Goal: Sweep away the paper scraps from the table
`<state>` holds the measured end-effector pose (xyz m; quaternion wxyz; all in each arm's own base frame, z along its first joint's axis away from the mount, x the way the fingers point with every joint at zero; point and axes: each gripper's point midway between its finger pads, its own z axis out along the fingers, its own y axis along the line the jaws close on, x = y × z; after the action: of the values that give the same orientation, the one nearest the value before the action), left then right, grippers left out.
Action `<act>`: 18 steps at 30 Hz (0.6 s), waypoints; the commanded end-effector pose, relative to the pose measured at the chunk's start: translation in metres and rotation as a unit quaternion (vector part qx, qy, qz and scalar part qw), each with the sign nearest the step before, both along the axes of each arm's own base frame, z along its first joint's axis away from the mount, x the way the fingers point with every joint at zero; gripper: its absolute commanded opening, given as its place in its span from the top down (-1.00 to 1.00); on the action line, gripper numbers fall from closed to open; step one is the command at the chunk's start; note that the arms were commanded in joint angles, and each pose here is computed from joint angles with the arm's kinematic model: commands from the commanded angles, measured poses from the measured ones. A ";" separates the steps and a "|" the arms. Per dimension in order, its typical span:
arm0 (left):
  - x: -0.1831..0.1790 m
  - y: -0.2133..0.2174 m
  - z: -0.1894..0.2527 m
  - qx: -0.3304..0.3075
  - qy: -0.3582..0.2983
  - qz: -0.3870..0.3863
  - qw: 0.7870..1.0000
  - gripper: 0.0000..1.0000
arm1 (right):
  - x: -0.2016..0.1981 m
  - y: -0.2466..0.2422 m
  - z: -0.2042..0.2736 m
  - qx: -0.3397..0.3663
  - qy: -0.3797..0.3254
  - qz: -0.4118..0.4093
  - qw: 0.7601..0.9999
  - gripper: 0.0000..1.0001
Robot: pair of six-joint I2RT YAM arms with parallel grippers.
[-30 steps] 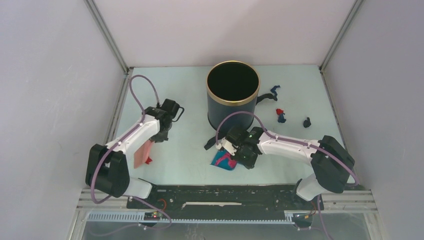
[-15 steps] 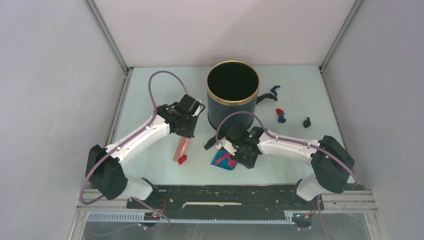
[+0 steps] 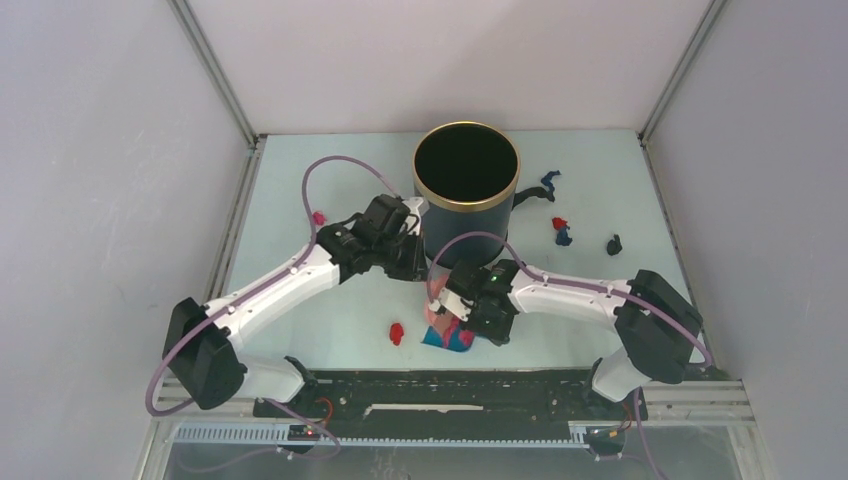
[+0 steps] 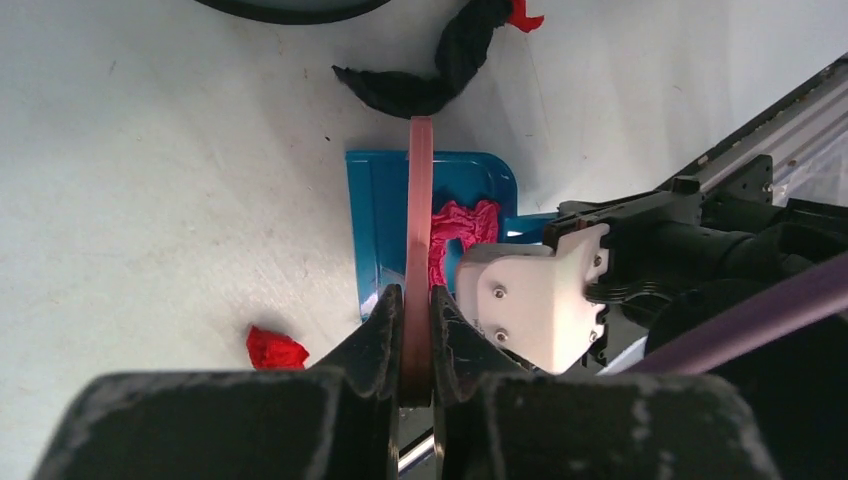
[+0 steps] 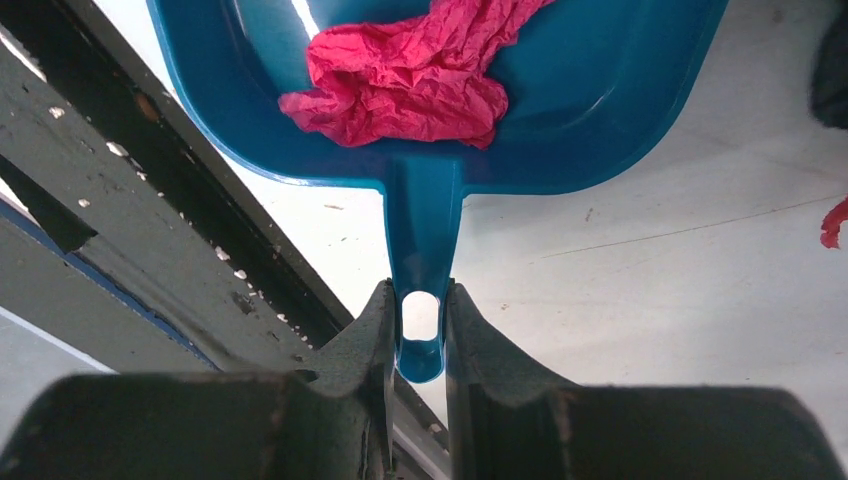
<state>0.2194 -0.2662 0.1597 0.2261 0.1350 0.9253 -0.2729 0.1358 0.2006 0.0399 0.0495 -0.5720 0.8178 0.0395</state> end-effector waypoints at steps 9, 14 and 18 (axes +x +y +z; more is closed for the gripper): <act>-0.017 0.072 0.082 0.042 -0.104 0.073 0.991 1.00 | -0.014 -0.013 -0.004 -0.072 -0.010 0.086 0.994 1.00; -0.030 0.105 0.083 0.080 -0.096 0.119 0.985 1.00 | -0.019 -0.013 -0.011 -0.095 -0.013 0.107 0.990 1.00; -0.036 0.139 0.051 0.174 -0.071 0.153 0.970 1.00 | -0.017 -0.002 -0.003 -0.086 -0.015 0.106 0.990 1.00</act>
<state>0.1909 -0.1705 0.2461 0.3400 0.0758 0.9202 -0.1785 0.1148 0.1898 0.0256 0.0002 -0.6487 0.7605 -0.0296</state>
